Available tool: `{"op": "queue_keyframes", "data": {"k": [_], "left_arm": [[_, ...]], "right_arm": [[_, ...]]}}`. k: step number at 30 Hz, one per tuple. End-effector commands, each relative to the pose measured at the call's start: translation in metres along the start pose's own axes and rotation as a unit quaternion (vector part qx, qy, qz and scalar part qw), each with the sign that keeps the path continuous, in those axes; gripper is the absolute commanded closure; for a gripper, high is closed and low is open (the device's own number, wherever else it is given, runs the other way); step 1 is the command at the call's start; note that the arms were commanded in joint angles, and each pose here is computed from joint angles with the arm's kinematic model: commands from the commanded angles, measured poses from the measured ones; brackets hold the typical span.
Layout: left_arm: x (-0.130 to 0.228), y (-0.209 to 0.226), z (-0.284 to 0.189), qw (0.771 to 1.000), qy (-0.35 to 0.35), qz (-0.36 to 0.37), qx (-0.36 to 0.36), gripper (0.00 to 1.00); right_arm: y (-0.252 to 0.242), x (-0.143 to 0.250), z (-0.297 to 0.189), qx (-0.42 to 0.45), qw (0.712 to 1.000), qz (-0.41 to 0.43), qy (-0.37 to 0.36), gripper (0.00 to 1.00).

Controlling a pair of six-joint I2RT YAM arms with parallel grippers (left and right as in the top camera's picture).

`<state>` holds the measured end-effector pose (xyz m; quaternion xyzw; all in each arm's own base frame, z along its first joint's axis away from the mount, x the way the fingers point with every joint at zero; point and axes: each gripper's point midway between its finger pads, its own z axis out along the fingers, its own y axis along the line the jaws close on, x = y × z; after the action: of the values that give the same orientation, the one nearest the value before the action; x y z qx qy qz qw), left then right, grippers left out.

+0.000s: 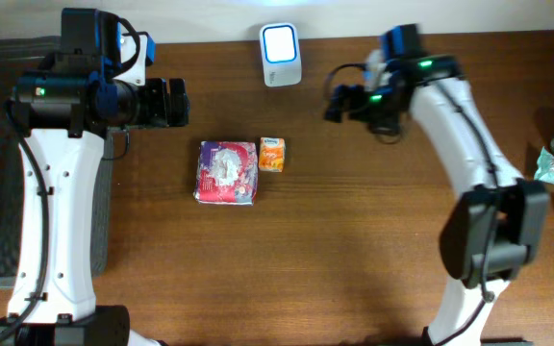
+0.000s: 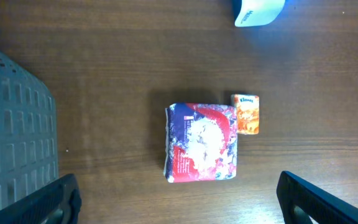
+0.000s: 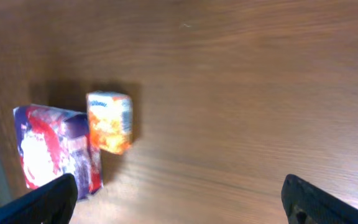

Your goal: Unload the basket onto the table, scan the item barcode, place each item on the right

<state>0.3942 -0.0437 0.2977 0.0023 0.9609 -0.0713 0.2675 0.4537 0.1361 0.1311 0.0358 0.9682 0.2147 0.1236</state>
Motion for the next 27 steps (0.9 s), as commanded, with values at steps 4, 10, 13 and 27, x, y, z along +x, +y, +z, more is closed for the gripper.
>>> {"op": "queue_keyframes", "data": {"k": [4, 10, 13, 27], "left_arm": [[-0.001, -0.002, -0.007, 1.000, -0.009, 0.004, 0.005, 0.01], [-0.001, -0.002, -0.007, 1.000, -0.009, 0.004, 0.005, 0.01], [-0.001, -0.002, -0.007, 1.000, -0.009, 0.004, 0.005, 0.01], [-0.001, -0.002, -0.007, 1.000, -0.009, 0.004, 0.005, 0.01]], "right_arm": [[0.039, 0.018, 0.067, 0.068, 0.997, 0.042, -0.011, 0.21], [0.064, 0.041, 0.123, 0.062, 0.997, 0.043, 0.013, 0.52], [0.073, 0.048, 0.137, 0.059, 0.998, 0.030, 0.016, 0.55], [-0.022, 0.069, 0.091, 0.236, 0.963, 0.098, 0.091, 0.82]]}}
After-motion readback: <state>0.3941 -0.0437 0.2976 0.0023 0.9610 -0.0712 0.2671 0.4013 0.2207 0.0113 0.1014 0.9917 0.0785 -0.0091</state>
